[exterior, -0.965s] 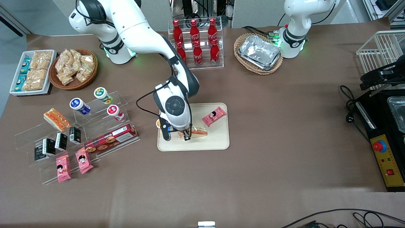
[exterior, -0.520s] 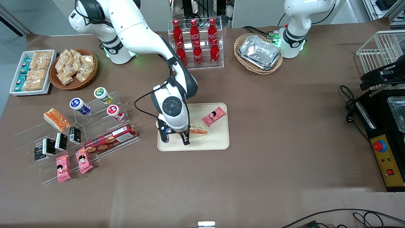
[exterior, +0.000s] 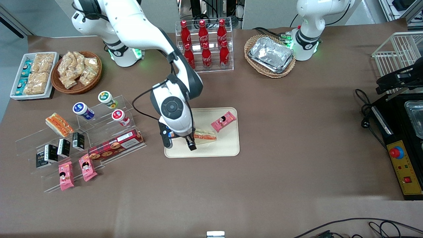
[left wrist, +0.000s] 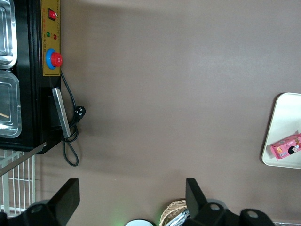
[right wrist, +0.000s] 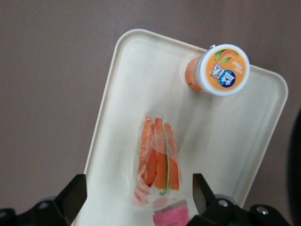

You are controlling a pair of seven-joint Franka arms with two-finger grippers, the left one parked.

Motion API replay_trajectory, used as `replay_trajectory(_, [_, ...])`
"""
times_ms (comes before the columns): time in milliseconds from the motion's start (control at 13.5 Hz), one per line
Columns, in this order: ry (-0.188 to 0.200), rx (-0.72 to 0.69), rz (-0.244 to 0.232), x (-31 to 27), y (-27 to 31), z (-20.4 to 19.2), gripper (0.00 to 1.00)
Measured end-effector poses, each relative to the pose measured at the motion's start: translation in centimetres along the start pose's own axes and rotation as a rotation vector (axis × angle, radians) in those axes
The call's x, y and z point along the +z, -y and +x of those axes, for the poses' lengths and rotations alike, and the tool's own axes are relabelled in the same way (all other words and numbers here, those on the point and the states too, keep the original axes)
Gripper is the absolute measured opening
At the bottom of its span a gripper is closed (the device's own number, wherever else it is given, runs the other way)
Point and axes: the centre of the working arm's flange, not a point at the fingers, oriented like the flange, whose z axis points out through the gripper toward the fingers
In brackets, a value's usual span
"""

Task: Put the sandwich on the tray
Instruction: 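Open the right gripper to release the sandwich and raise it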

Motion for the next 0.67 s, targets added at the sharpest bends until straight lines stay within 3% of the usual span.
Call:
replay_trajectory(371, [0.060,-0.087,-0.008,-9.5,-0.2,2.4,1.00])
replay_trajectory(668, [0.119,-0.261,-0.009,-18.1,-2.0,6.5,1.00])
